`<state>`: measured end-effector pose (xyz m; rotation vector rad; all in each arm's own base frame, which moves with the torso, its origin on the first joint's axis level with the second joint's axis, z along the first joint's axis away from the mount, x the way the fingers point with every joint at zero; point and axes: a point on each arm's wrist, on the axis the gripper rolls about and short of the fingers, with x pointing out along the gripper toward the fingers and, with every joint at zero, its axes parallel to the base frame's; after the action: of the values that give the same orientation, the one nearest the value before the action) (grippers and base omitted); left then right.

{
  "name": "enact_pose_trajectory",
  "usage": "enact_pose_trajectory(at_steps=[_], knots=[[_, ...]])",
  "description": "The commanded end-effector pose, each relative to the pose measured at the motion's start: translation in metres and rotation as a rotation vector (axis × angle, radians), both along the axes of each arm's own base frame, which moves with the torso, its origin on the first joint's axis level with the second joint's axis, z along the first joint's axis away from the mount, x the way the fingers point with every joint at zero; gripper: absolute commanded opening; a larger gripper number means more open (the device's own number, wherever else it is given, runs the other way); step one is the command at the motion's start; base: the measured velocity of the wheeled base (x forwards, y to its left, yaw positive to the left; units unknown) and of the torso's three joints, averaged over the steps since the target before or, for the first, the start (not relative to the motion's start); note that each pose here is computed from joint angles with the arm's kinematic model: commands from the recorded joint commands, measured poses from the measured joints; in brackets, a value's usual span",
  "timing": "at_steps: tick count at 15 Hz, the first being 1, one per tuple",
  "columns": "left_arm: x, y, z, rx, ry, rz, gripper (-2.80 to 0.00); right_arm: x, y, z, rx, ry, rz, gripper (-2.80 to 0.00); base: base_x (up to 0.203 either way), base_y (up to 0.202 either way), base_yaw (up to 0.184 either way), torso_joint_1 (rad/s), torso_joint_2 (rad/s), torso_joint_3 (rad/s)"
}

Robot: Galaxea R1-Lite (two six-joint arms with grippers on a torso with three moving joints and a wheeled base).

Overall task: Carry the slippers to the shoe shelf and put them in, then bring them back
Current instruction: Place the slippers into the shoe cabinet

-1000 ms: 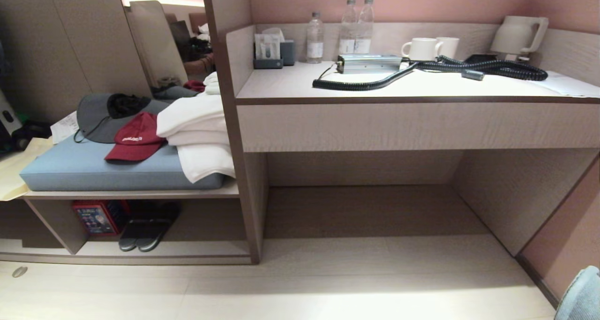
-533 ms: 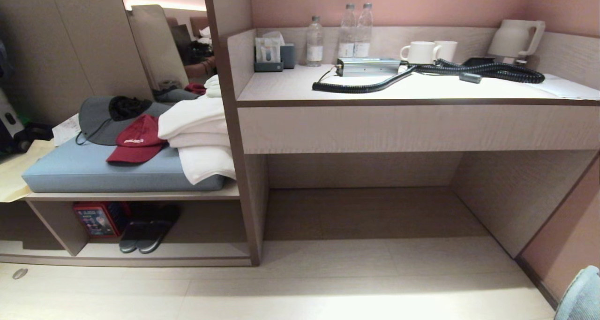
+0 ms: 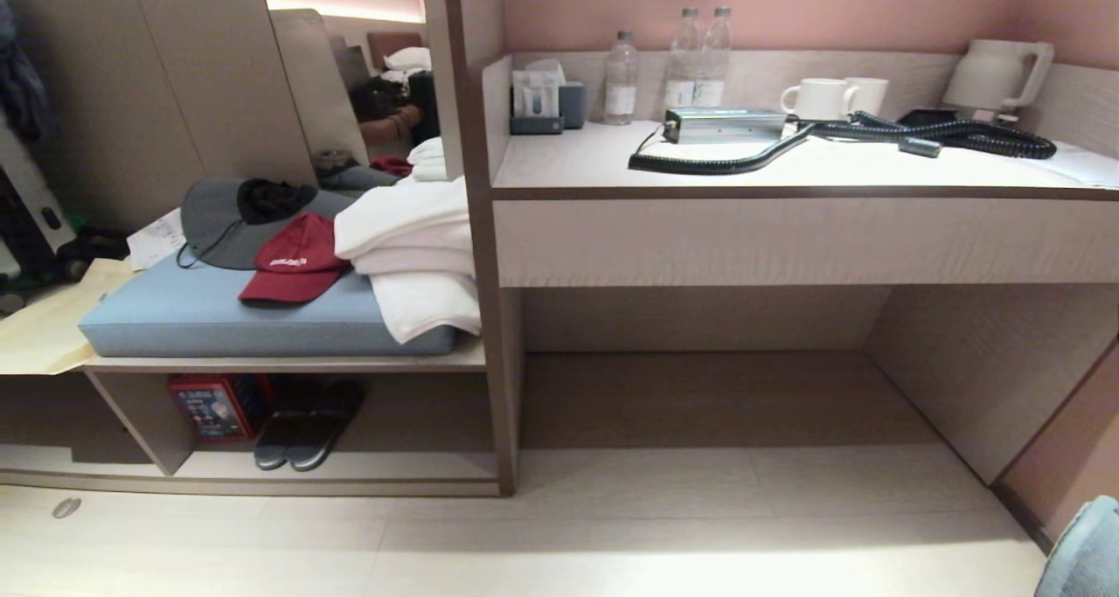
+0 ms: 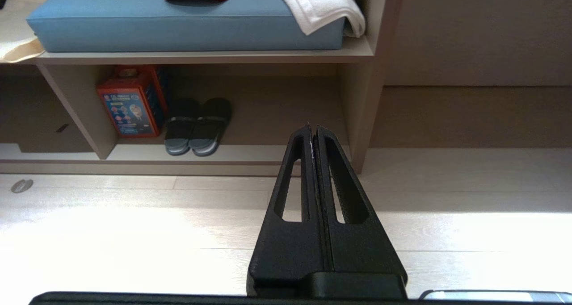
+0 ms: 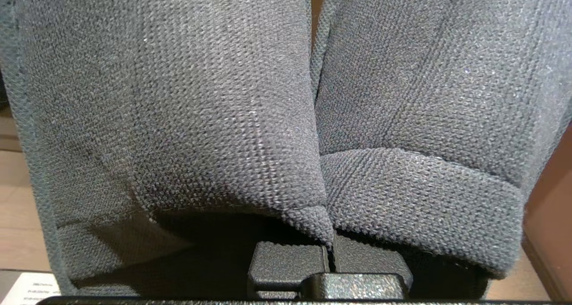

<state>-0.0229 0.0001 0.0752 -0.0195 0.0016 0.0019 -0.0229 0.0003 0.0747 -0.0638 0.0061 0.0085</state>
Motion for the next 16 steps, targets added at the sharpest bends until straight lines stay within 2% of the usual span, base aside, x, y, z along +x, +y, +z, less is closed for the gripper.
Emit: enact_pose_trajectory(at_steps=[1, 16], knots=[[0.0001, 0.0000, 0.0000, 0.000, 0.001, 0.001, -2.80, -0.0001, 0.0000, 0.0000, -0.001, -0.002, 0.001, -2.80, 0.000, 0.193, -0.002, 0.006, -0.01, 0.007], [0.0001, 0.0000, 0.0000, 0.000, 0.001, 0.001, -2.80, -0.0001, 0.0000, 0.0000, -0.001, -0.002, 0.001, -2.80, 0.000, 0.196, -0.002, 0.002, 0.00, 0.004]])
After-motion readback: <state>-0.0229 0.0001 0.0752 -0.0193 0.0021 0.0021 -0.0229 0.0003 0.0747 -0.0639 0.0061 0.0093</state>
